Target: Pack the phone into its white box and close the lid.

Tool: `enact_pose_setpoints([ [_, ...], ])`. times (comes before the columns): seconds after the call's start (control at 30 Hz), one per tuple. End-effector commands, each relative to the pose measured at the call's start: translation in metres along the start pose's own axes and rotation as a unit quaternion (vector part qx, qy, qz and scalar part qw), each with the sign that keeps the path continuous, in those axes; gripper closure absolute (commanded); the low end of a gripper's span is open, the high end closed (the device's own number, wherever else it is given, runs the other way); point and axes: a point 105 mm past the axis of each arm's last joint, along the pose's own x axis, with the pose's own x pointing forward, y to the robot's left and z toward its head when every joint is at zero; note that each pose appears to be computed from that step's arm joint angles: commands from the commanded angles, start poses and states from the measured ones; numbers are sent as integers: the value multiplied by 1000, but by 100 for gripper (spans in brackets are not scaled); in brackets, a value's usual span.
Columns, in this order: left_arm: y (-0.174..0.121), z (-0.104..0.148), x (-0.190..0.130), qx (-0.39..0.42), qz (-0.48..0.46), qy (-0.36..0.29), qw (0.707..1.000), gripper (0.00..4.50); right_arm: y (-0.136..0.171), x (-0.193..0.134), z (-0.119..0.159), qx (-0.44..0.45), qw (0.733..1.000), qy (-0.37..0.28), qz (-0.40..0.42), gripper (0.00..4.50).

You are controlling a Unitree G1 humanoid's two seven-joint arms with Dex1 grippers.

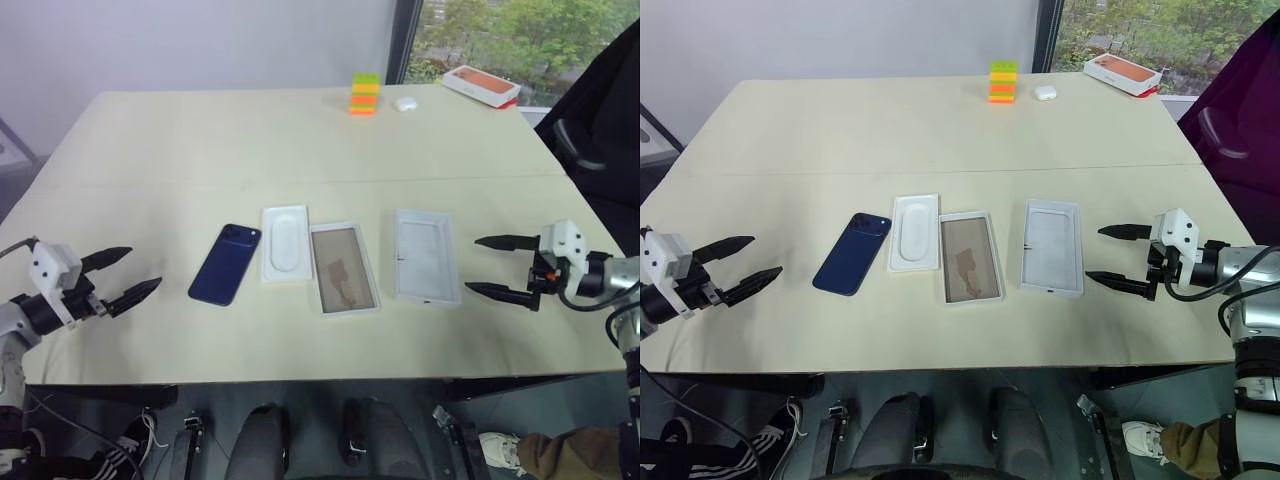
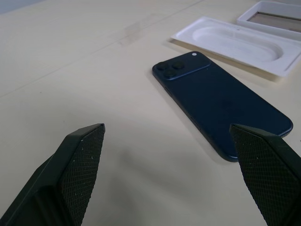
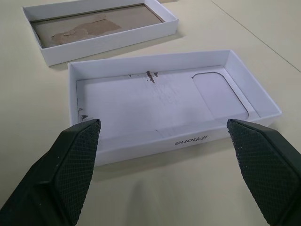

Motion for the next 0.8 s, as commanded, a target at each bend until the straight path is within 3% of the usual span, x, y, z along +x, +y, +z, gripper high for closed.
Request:
enact_pose_setpoints([
  [0.03,10,9,-11,13,21,-11,1000,4,-11,-15,8,-18,999,0,-30,0],
  [0.8,5,10,-8,3,23,-17,1000,4,-13,-10,8,-13,999,-8,-37,0],
])
